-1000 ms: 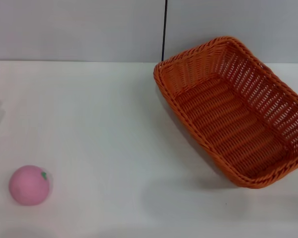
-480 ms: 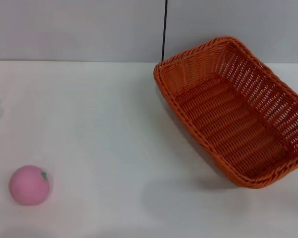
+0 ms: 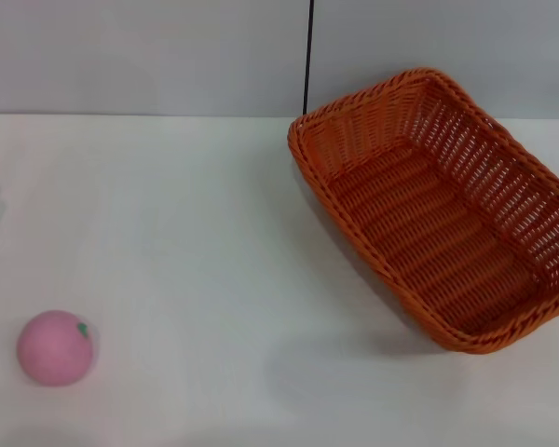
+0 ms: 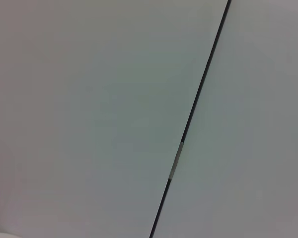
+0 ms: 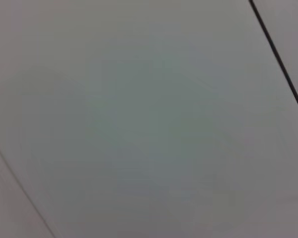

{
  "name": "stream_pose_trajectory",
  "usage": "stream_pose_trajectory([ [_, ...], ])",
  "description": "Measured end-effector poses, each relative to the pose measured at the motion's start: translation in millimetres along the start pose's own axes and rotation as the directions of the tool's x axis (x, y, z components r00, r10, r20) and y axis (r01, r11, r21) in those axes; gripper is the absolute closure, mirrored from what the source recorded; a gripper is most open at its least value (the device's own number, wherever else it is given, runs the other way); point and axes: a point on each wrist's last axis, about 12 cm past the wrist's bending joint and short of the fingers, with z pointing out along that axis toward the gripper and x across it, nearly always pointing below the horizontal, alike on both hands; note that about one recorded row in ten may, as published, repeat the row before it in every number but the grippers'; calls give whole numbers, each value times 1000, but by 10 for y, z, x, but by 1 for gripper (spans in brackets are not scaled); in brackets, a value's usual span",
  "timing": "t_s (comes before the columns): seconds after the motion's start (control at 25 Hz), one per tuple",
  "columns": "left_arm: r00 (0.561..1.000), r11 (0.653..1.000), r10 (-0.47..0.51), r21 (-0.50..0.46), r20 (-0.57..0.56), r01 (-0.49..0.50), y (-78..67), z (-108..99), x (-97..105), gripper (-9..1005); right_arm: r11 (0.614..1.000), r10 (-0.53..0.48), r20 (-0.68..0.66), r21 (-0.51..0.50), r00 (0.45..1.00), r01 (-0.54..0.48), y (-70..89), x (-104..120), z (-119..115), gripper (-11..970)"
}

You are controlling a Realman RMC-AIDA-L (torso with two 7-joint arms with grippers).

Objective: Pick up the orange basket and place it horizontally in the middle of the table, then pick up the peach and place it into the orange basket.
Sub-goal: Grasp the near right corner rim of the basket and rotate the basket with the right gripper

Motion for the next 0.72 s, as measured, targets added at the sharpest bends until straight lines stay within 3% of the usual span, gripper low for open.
stream_pose_trajectory([
  [0.04, 1000, 1000, 0, 0, 0, 0, 0, 0, 0, 156, 1000, 0, 0, 0, 1000, 0, 0, 0, 0, 141],
  [0.16, 1000, 1000, -1, 0, 1, 1, 1, -2, -2, 156, 1000, 18, -166, 22, 986, -14, 30, -246, 125, 141],
  [0.2, 1000, 1000, 0, 3, 7, 0, -1, 3, -13, 156, 999, 42, -257, 24, 965, -37, 48, -356, 240, 144],
  [0.32, 1000, 1000, 1, 8, 13, -1, -6, 9, -23, 156, 998, 62, -337, 20, 939, -59, 77, -431, 368, 154],
  [0.4, 1000, 1000, 1, 12, 18, -1, -15, 23, -30, 156, 997, 74, -437, 6, 897, -80, 135, -508, 574, 161],
  [0.52, 1000, 1000, 1, 15, 20, -2, -19, 27, -34, 156, 996, 69, -490, -22, 869, -92, 181, -523, 707, 171],
  [0.64, 1000, 1000, 1, 14, 19, -2, -14, 7, -28, 156, 991, 87, -584, -34, 807, -131, 228, -413, 947, 181],
  [0.72, 1000, 1000, 1, 11, 17, -1, -8, -6, -23, 156, 991, 92, -590, -24, 802, -132, 222, -387, 983, 188],
])
